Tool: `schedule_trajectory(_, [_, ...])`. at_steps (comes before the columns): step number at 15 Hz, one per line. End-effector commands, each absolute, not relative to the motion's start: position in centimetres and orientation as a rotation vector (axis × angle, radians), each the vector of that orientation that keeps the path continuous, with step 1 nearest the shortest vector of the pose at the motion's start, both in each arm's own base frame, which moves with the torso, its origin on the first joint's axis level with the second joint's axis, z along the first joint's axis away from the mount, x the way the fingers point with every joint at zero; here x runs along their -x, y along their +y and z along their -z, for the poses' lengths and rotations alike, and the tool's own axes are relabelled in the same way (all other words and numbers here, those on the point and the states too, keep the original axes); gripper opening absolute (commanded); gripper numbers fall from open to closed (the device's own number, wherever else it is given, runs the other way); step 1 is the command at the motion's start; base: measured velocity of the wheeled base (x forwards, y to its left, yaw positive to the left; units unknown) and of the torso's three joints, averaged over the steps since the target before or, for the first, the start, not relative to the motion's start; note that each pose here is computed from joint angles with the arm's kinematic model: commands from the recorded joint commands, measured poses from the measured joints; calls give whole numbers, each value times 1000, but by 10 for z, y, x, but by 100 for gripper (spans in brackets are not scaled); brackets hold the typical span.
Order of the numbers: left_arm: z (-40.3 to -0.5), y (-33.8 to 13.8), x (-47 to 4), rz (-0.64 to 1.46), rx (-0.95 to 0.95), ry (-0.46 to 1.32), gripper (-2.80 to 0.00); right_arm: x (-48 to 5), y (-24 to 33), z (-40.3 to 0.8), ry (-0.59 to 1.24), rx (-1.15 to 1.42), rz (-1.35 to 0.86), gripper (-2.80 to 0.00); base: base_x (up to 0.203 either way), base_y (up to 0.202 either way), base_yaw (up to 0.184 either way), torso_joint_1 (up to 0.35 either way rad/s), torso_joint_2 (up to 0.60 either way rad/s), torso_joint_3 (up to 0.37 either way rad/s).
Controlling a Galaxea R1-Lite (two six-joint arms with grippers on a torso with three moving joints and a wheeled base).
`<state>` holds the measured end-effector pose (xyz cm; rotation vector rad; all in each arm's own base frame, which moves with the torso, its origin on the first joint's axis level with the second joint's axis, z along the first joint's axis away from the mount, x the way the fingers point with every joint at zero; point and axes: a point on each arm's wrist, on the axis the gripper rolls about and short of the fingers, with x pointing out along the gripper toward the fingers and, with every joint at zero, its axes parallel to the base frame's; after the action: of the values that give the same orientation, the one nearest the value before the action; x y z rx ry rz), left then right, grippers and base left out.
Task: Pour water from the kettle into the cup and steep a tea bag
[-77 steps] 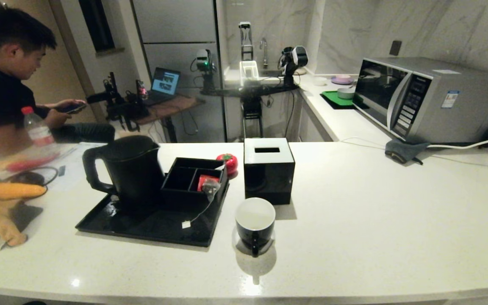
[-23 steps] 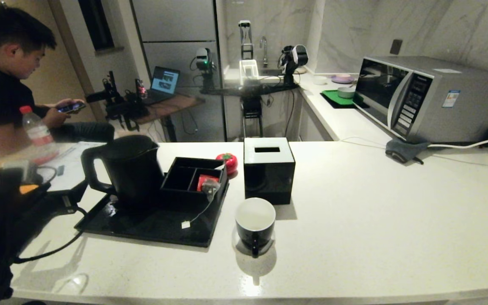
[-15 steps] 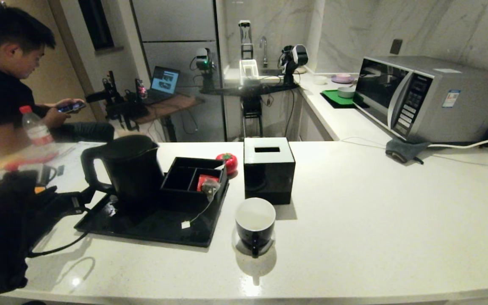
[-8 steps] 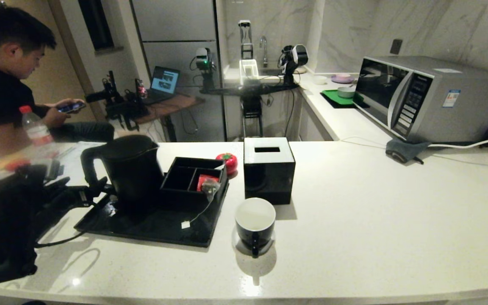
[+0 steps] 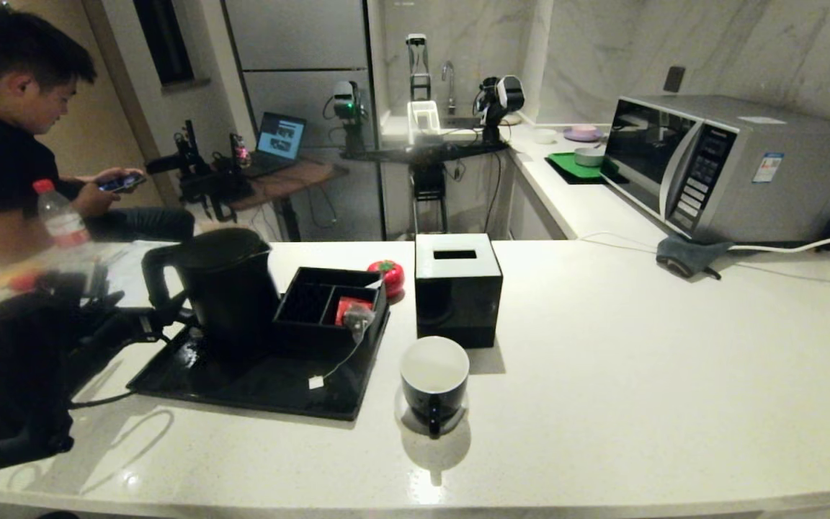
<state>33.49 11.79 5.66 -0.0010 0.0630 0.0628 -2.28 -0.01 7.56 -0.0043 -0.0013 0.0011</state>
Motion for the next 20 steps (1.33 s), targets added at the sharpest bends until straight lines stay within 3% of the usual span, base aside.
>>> schedule_trajectory(1, [-61, 119, -343, -56, -20, 1, 0, 23, 0, -76, -2, 5, -2, -280, 0, 0, 0, 0, 0, 0])
schedule_trajectory(20, [-66, 126, -360, -59, -40, -60, 0, 23, 0, -76, -2, 5, -2, -280, 0, 0, 0, 0, 0, 0])
